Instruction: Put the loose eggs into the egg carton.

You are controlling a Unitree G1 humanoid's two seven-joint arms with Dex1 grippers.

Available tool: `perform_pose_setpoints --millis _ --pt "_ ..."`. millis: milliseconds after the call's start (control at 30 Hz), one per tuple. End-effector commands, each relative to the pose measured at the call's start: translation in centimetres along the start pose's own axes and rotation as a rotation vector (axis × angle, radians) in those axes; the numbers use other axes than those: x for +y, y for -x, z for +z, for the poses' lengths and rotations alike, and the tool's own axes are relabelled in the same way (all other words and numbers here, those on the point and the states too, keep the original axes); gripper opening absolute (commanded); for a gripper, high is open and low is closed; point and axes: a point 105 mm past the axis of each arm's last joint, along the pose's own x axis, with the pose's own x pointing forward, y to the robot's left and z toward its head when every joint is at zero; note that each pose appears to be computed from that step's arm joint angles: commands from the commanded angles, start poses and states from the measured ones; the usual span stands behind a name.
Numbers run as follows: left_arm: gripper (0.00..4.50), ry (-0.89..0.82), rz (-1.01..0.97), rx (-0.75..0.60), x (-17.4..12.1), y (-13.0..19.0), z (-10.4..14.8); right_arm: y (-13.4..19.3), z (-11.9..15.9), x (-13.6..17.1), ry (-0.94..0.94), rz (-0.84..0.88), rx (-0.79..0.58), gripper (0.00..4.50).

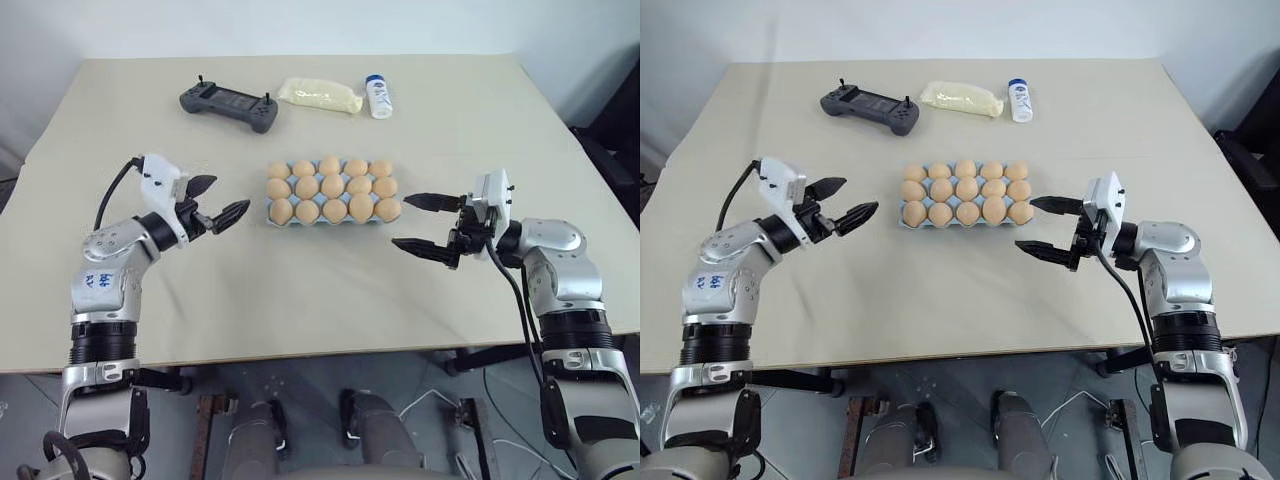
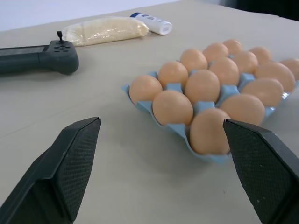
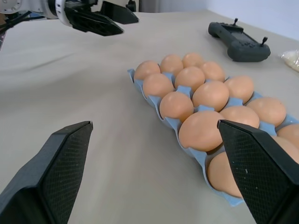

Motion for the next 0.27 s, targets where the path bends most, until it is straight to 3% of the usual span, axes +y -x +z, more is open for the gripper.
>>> perform_pose_setpoints --millis 33,267 --pt "4.46 -0.049 -0.013 -0.065 0.6 1.8 1.2 0.7 0.8 -0.5 0.039 -0.009 -0.003 4.50" --pt "4.46 -0.057 0.005 -0.084 1.3 2.9 1.3 1.4 0.4 -1.1 0.020 -0.038 -0.001 4.50"
